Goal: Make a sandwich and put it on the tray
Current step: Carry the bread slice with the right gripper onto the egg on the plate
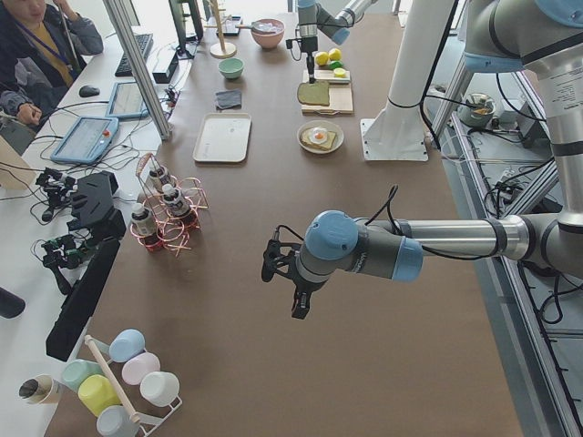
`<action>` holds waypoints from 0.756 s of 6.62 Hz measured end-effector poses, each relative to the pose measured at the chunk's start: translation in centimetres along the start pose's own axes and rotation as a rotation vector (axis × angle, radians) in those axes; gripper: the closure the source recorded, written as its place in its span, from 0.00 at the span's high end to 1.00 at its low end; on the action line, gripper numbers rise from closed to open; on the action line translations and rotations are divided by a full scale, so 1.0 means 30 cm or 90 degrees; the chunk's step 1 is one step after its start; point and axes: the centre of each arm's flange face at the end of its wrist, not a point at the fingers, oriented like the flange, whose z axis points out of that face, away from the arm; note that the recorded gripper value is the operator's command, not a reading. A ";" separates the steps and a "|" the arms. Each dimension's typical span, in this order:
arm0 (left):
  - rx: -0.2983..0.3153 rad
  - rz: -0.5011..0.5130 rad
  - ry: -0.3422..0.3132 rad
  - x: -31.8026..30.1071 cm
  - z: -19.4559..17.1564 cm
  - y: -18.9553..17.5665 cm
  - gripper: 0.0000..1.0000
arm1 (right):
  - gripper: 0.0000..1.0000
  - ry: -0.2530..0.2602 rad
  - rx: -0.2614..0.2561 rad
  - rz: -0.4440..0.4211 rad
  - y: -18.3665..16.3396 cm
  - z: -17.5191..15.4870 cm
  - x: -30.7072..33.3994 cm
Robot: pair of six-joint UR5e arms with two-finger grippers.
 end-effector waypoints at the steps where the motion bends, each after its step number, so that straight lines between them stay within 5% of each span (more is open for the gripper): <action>1: -0.001 -0.001 0.000 -0.004 0.003 0.002 0.98 | 0.00 -0.032 -0.003 0.000 -0.008 0.002 -0.077; 5: -0.009 -0.007 0.001 -0.026 0.025 0.012 0.98 | 0.00 -0.100 -0.020 0.090 0.004 0.201 -0.336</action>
